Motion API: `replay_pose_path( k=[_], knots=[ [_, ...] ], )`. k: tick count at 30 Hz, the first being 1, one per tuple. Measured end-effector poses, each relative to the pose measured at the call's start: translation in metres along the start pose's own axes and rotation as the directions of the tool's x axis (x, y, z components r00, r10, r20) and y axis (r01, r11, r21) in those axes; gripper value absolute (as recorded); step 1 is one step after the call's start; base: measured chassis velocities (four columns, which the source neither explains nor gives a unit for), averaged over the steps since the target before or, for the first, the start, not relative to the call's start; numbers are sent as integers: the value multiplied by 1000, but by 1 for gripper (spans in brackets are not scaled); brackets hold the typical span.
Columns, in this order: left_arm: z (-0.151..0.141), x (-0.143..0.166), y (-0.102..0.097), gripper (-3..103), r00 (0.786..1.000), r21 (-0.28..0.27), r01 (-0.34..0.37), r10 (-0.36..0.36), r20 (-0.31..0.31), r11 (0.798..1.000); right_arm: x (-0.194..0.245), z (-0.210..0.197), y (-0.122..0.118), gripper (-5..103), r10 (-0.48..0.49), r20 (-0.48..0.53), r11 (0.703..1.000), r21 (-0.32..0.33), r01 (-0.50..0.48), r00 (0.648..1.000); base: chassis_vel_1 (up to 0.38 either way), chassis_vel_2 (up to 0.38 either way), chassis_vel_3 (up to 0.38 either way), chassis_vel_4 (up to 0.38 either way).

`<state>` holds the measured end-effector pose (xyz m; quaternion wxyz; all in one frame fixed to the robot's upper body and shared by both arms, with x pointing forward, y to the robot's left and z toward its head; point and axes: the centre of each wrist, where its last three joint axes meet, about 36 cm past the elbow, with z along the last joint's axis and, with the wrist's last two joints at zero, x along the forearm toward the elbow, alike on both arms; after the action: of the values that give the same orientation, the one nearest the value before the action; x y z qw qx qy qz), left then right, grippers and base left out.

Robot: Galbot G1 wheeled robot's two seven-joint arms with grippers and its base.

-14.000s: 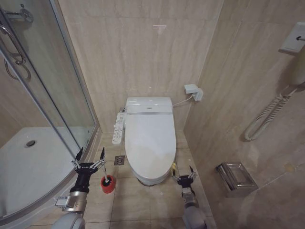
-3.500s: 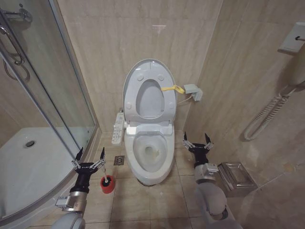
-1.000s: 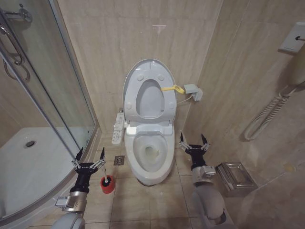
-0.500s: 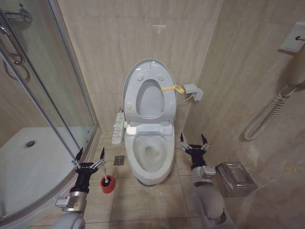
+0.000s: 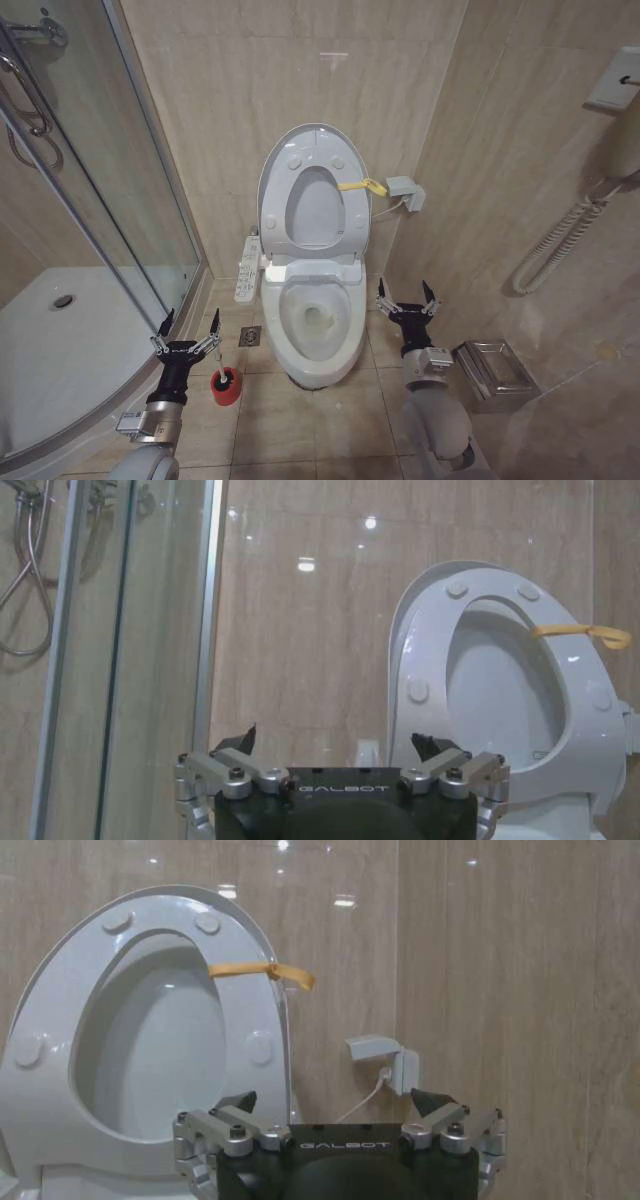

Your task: Open the toilet lid, clean the toilet bowl with a toilet brush, close the toilet lid, and flush.

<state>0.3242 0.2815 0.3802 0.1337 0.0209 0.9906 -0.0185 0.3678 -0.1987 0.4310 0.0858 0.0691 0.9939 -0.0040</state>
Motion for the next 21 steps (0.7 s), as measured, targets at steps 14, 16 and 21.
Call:
replay_pose_path(
  k=[14, 16, 21],
  knots=[
    [0, 0, 0, 100, 1000, 0, 0, 0, 0, 1000, 0, 0, 0, 100, 0, 0, 1000, 0, 0, 1000, 0, 0, 0, 0],
    [0, 0, 0, 100, 1000, 0, 0, 0, 0, 1000, 0, 0, 0, 100, 0, 0, 1000, 0, 0, 1000, 0, 0, 0, 0],
    [0, 0, 0, 100, 1000, 0, 0, 0, 0, 1000, 0, 0, 0, 100, 0, 0, 1000, 0, 0, 1000, 0, 0, 0, 0]
  ],
)
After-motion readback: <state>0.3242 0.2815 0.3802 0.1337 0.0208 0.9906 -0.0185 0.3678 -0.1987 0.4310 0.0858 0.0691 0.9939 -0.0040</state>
